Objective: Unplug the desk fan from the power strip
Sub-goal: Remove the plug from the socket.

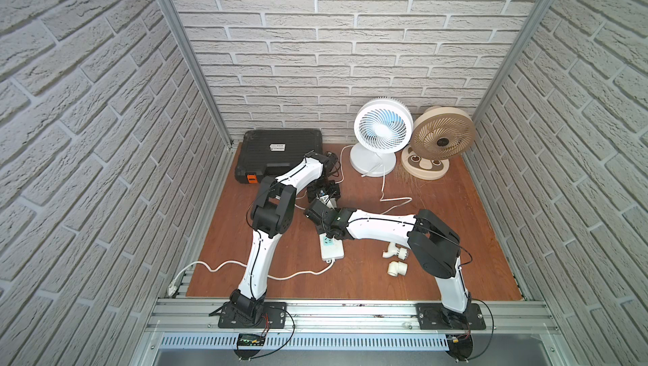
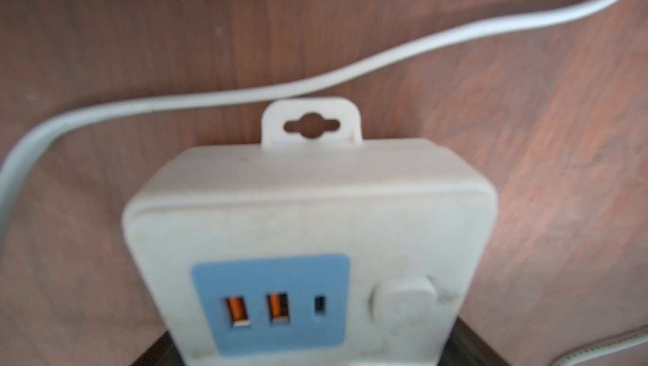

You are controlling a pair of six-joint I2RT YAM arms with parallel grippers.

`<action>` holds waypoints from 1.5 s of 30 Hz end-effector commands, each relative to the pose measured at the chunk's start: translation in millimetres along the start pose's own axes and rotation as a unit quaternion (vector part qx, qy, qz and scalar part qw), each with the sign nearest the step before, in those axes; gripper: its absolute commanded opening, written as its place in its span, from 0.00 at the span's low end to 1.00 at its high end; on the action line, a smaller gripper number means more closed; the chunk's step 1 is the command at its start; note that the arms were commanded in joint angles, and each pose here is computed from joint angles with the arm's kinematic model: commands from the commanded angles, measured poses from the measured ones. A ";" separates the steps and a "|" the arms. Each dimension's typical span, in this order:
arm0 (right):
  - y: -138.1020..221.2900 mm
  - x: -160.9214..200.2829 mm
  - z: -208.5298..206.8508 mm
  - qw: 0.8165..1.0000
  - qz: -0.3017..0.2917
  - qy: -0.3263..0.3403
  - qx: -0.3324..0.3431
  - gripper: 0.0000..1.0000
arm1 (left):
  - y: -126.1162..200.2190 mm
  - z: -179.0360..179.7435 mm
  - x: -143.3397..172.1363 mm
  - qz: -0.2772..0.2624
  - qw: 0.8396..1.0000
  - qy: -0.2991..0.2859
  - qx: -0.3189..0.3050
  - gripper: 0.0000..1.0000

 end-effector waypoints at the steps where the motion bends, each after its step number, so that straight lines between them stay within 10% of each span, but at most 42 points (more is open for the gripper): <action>1: 6.1 -2.0 -10.2 0.998 0.025 -0.044 -0.030 0.03 | -61.9 28.2 26.5 0.121 0.991 0.033 -0.046 0.00; 45: 38.5 -9.3 9.3 0.998 -0.027 0.022 -0.051 0.03 | -58.4 27.7 23.1 0.105 0.993 0.026 -0.038 0.00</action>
Point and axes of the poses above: each gripper's point midway between its finger pads, its own y axis back along the fingers, its own z axis along the line the jaws close on, x = y × z, the point moved 9 cm from there along y, back along the fingers, and after that the axes turned 12 degrees about -y, right-handed, at the moved point
